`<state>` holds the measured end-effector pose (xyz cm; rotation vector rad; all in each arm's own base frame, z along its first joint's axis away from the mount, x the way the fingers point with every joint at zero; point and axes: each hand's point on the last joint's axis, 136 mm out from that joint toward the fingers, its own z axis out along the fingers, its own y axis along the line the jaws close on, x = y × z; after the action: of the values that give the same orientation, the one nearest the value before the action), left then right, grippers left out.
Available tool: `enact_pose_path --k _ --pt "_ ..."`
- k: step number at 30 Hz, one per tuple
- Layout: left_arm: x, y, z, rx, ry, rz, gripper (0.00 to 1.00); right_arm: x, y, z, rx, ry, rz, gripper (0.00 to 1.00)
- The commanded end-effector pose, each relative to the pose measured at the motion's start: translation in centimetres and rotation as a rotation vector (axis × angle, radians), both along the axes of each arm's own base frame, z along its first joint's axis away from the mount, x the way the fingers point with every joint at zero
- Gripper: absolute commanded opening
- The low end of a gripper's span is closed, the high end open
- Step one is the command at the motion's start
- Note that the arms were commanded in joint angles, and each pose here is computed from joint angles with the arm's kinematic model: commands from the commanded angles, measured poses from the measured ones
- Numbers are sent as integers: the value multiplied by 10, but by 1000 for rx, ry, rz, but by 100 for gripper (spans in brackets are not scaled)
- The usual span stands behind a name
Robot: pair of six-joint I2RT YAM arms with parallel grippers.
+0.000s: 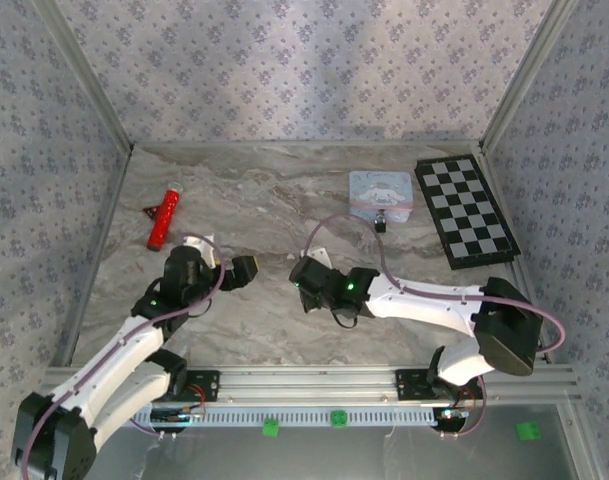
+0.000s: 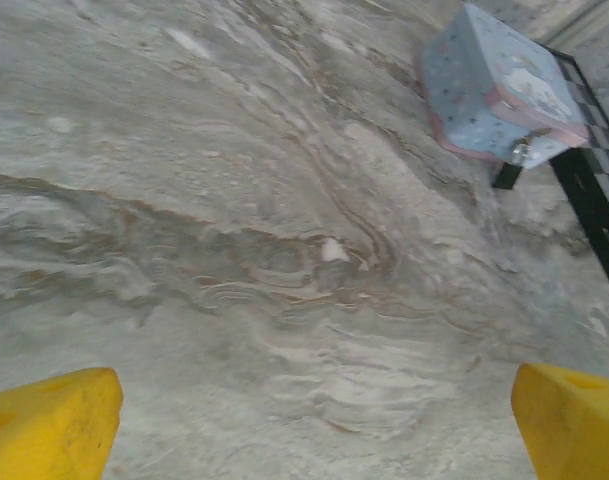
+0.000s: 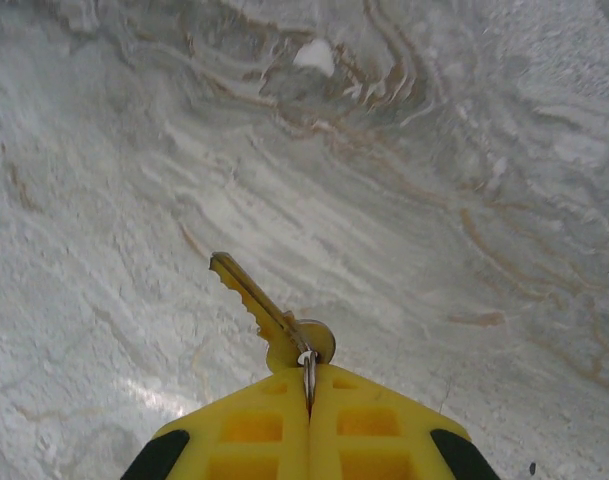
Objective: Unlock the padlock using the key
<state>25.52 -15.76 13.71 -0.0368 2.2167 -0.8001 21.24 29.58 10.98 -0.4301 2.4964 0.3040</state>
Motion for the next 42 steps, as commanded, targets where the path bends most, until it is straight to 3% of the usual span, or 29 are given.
enact_pose_path --k 1,9,14,24,28,35,42 --pt "9 -33 17 -69 -7 -129 95 9 0 15 46 -28 -24 1" --pt "-2 -71 17 -133 -49 -332 86 19 16 16 44 -42 18 0" --pt "-8 -68 18 -165 -72 -315 88 19 39 24 75 -74 65 0" --pt "-16 -76 30 -212 -86 -374 60 9 68 32 130 -98 146 0" --pt "-17 -74 31 -208 -97 -370 58 8 70 37 157 -113 151 0" --pt "-15 -76 31 -212 -92 -373 43 9 74 46 194 -146 172 0" --pt "-15 -74 32 -201 -105 -366 35 9 70 47 208 -160 158 0"
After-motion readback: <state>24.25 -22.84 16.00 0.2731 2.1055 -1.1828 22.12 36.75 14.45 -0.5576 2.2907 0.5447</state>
